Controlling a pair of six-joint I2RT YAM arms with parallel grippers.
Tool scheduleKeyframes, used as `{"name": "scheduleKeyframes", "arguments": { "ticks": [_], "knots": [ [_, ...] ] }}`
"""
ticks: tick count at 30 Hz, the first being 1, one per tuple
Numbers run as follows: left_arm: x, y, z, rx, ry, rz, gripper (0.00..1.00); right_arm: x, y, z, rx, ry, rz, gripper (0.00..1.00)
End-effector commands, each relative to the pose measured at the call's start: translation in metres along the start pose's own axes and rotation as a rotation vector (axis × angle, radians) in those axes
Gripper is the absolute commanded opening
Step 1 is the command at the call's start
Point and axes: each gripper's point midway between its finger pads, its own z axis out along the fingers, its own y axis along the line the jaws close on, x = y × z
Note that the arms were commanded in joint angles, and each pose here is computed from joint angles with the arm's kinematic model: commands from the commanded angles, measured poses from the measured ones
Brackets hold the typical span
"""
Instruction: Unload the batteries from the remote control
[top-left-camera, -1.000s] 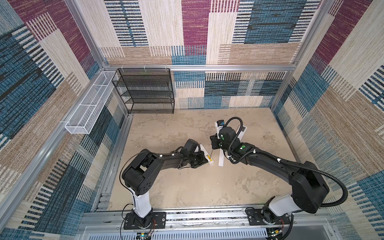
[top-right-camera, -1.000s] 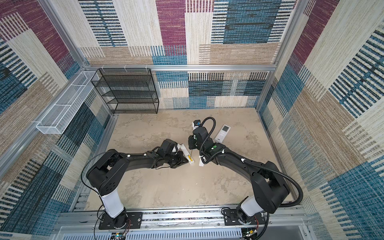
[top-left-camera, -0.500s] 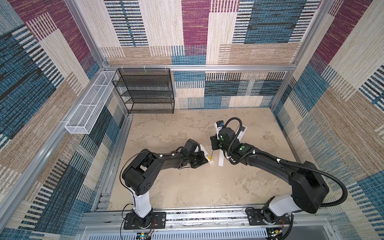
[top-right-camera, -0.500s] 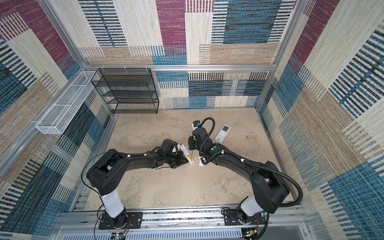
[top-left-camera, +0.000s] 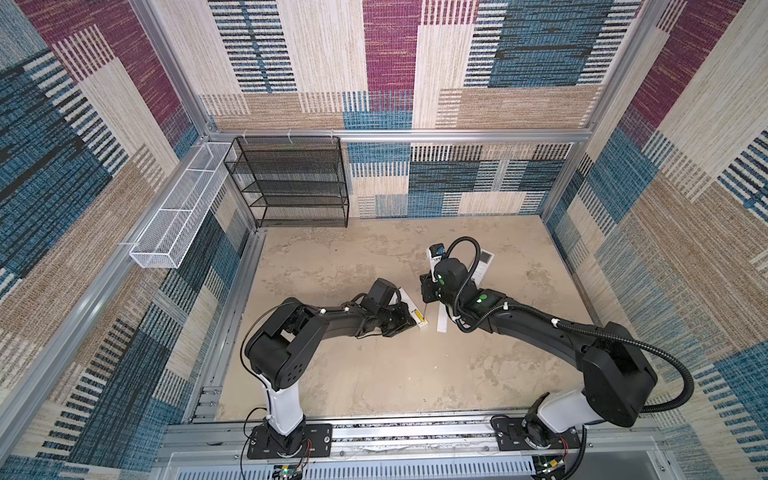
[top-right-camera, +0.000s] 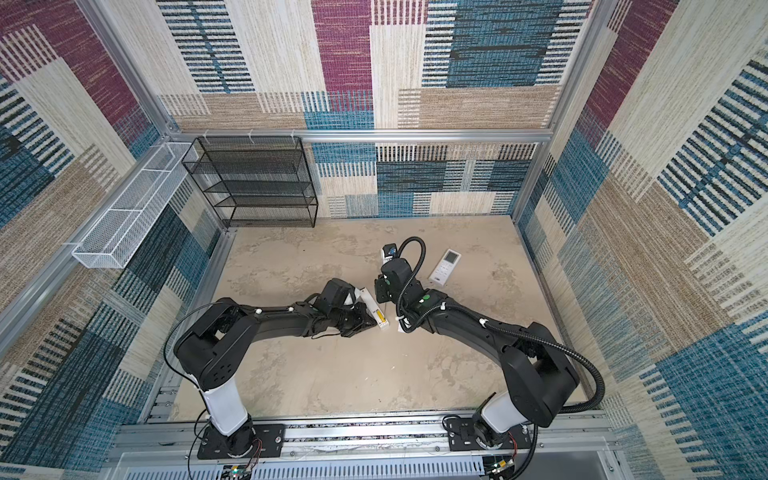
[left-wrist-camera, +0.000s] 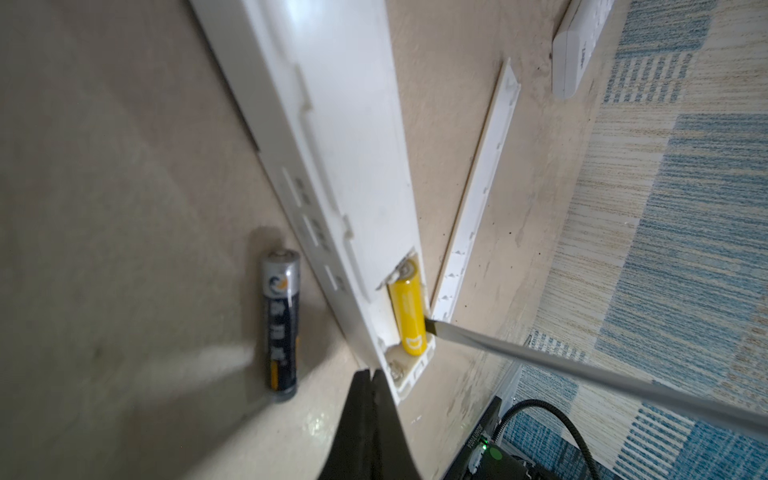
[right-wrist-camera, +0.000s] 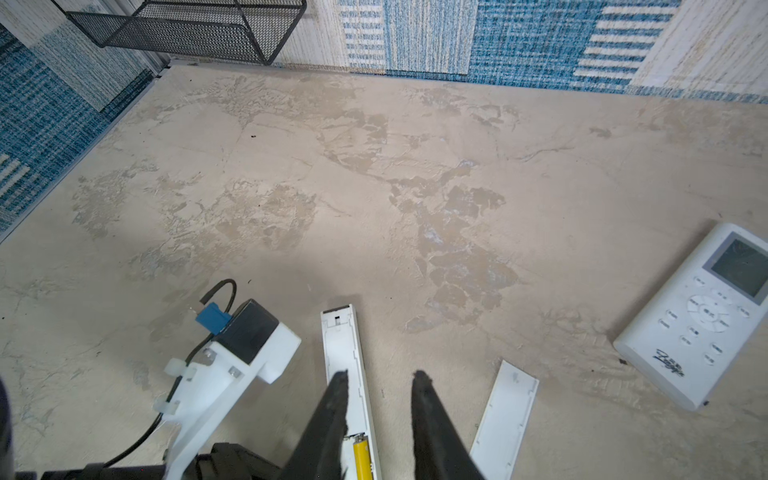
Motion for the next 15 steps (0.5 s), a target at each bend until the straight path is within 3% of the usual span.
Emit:
{"name": "scheduleKeyframes", "arguments": {
  "ticks": [1,15],
  "knots": [
    [-0.004,-0.005,0.001,0.018,-0.013,0.015,0.05,0.004,0.000,0.001,0.003,0.005,-0.019,0.00],
    [-0.001,-0.005,0.004,0.026,-0.003,0.005,0.04,0.019,-0.006,0.003,-0.127,0.020,0.211,0.00]
  ]
}}
